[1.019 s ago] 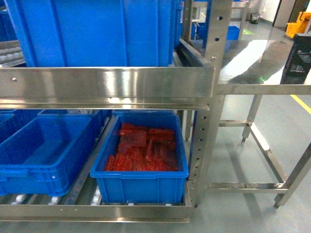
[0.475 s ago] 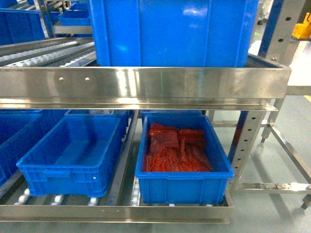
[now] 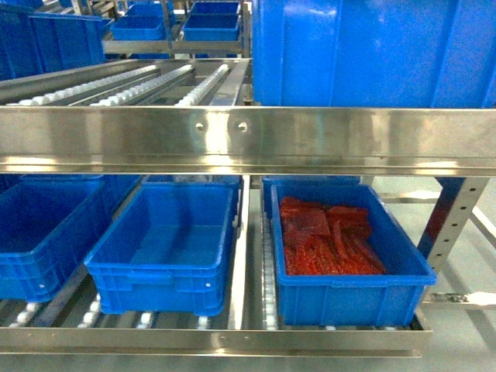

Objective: Sort blue parts and orange caps into right shelf containers

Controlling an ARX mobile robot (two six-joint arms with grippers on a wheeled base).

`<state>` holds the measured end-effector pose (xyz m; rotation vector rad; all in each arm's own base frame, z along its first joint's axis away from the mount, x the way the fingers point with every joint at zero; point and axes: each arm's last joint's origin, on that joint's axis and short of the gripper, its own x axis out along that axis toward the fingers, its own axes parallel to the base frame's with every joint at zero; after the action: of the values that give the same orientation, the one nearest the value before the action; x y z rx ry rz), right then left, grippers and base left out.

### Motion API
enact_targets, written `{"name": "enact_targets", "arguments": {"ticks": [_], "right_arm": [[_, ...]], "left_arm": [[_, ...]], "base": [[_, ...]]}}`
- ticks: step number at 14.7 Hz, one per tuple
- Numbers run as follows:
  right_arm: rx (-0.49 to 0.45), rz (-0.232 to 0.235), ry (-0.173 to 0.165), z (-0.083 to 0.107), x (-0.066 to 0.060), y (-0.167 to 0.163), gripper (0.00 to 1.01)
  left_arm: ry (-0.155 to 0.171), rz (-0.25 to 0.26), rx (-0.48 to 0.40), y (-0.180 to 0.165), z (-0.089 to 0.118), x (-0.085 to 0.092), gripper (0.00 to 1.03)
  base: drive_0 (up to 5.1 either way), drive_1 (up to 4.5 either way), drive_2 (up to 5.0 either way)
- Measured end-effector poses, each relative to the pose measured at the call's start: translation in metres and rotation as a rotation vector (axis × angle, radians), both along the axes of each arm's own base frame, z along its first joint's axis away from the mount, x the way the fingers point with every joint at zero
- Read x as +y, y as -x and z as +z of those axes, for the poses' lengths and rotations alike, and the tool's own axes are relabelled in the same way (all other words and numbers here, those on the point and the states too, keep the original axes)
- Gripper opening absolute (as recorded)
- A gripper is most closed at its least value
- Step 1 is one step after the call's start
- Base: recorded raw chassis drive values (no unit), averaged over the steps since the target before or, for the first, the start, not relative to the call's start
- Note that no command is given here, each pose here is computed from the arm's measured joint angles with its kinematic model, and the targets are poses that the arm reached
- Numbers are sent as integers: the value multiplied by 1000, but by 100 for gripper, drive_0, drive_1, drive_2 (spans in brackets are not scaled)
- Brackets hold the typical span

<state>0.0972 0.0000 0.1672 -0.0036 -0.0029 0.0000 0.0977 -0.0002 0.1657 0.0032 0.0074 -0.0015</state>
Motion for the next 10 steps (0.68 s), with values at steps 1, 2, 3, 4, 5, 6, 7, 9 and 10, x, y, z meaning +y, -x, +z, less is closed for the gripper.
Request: {"name": "enact_targets", "arguments": {"ticks": [1,2,3,4,5,6,7,9,10], "right_arm": [[0,0,0,0,0,0,40],[2,0,0,0,0,0,40],[0,0,0,0,0,0,40],[2,0,0,0,0,0,40],[0,0,0,0,0,0,40],[2,0,0,0,0,0,40],[1,0,0,0,0,0,40],[2,0,0,0,0,0,40],[-2,0,0,0,0,0,40]], "left_arm": [[0,0,-1,0,0,0,43],[0,0,-1,0,0,0,43],[0,0,2,0,0,0,43],[0,-1,-1,0,0,0,43],[0,0,1,0,0,0,43],[0,0,0,0,0,0,43],[0,0,1,0,0,0,43],[0,0,0,0,0,0,43],[0,0,-2,0,0,0,43]], "base": [[-494,243,243],[-494,243,243],[-494,243,243],[-494,243,243],[-494,243,243],[-494,243,243],[-494,243,243],[-494,243,243],[-494,243,243]]}}
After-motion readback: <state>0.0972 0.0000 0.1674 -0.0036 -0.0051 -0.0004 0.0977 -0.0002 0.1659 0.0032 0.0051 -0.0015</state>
